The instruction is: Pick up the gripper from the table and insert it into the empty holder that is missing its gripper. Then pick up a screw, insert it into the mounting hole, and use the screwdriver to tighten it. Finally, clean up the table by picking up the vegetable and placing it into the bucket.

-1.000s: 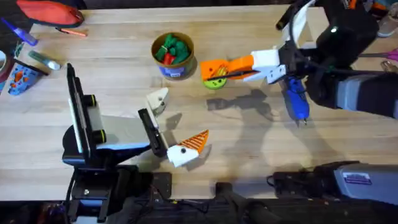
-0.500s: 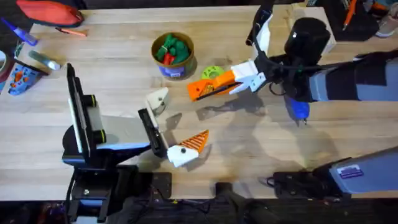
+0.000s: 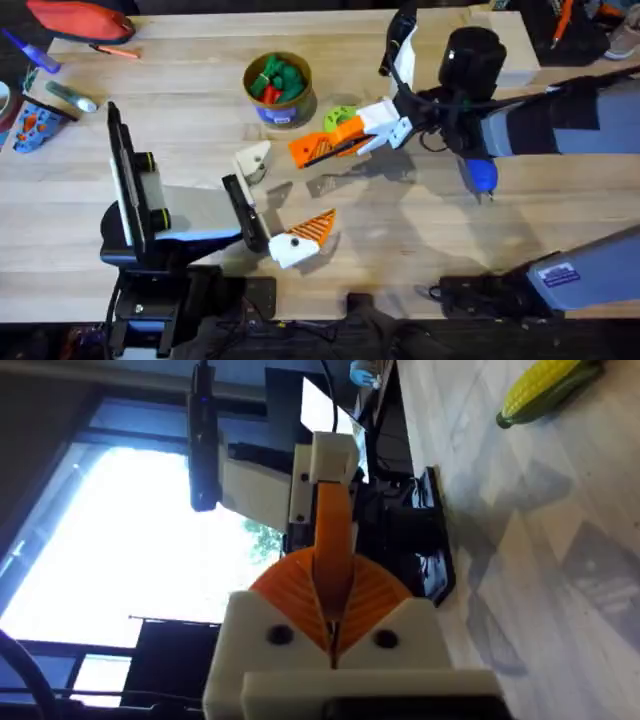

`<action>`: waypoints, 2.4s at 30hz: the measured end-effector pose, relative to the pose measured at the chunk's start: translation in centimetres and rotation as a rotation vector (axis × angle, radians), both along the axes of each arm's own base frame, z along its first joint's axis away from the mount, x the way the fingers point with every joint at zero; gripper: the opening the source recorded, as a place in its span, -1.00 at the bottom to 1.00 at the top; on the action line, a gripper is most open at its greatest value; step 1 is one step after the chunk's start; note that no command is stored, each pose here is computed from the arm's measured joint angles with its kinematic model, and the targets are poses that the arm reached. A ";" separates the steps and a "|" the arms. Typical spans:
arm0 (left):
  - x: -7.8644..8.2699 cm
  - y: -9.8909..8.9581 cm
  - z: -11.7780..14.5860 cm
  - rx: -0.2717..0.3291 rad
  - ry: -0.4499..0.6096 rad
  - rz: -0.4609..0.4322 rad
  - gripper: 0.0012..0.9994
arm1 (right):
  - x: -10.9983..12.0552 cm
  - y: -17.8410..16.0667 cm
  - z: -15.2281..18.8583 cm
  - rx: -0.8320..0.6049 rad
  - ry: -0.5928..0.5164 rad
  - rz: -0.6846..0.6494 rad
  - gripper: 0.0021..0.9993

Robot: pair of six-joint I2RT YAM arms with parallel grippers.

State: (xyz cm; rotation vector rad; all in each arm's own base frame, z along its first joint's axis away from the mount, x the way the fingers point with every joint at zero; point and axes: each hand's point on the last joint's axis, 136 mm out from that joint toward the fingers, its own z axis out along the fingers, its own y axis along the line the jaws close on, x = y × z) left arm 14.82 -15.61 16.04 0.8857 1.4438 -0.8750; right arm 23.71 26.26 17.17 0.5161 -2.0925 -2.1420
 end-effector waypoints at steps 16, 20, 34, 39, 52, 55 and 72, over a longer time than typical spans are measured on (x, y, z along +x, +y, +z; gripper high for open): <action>0.0 0.0 0.0 0.000 0.000 0.000 0.97 | -1.0 1.6 -0.2 -0.014 0.015 0.026 -0.99; 0.0 0.0 0.0 0.000 0.000 0.000 0.97 | -1.4 1.9 -0.2 -0.014 0.014 0.041 -0.99; 0.0 0.0 0.0 0.000 0.000 0.000 0.97 | -1.7 2.2 -0.1 -0.006 -0.008 0.053 -0.99; 0.0 0.0 0.0 0.000 0.000 0.000 0.97 | -1.5 2.3 -0.2 -0.009 -0.010 0.038 -0.99; 0.0 0.0 0.0 0.000 0.000 0.000 0.97 | -1.4 2.5 -0.2 -0.008 -0.023 0.029 -0.99; 0.0 0.0 0.0 0.000 0.000 0.000 0.97 | -1.3 2.7 0.2 0.001 -0.046 0.035 -0.99; 0.0 0.0 0.0 0.000 0.000 0.000 0.97 | -1.8 3.1 0.1 -0.004 -0.033 0.053 -0.99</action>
